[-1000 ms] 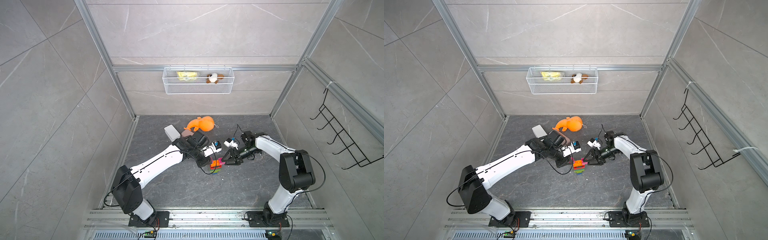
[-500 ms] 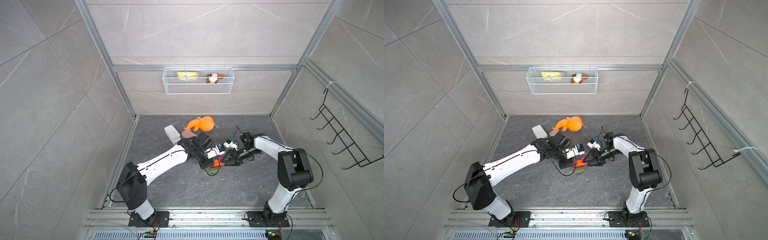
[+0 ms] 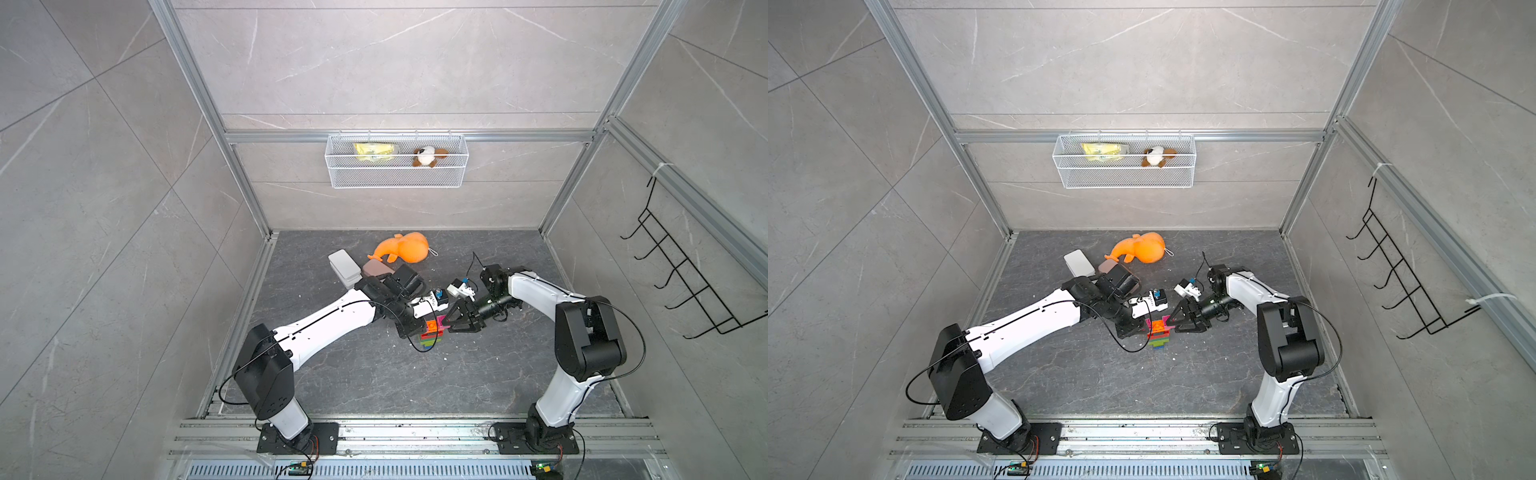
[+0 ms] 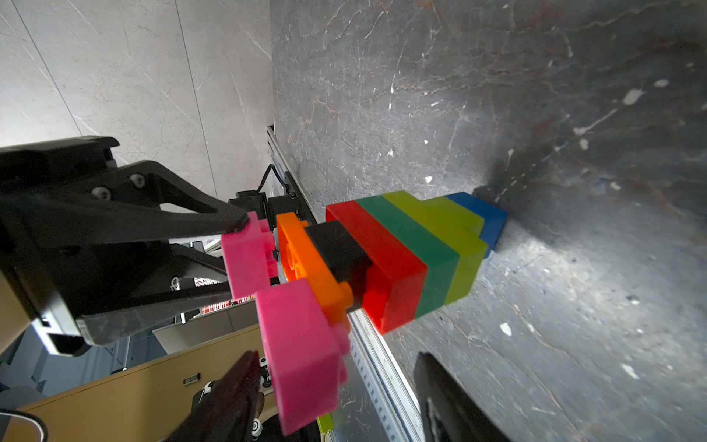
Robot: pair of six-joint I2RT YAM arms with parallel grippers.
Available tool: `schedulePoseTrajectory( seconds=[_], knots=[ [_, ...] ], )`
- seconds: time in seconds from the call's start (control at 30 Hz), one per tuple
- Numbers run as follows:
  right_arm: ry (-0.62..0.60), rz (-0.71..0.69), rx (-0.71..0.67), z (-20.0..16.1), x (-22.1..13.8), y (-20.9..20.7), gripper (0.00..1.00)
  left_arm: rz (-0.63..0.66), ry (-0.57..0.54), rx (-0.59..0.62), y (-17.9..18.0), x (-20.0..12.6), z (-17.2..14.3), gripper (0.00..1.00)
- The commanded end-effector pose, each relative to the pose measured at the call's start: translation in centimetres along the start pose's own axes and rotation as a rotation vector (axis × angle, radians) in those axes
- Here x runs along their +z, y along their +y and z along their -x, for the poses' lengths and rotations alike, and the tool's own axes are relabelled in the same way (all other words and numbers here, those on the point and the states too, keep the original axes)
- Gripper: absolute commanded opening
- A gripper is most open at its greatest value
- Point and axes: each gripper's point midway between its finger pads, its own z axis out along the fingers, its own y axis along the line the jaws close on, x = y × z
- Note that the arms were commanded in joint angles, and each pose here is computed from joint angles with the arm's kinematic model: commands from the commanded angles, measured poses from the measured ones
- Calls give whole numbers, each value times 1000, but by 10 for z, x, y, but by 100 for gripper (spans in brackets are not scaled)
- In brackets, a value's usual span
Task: Assemble a carrot with lego
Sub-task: Assemble the lego brick with the lego brick.
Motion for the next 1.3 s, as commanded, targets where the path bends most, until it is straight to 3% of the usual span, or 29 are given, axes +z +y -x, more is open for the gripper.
schedulePoseTrajectory(
  seconds=[0.0, 1.27],
  knots=[
    [10, -9, -6, 0, 2, -4, 67, -2, -9, 31, 0, -6, 9, 0],
    [13, -15, 3, 1, 3, -5, 66, 19, 45, -14, 5, -5, 1, 0]
  ],
)
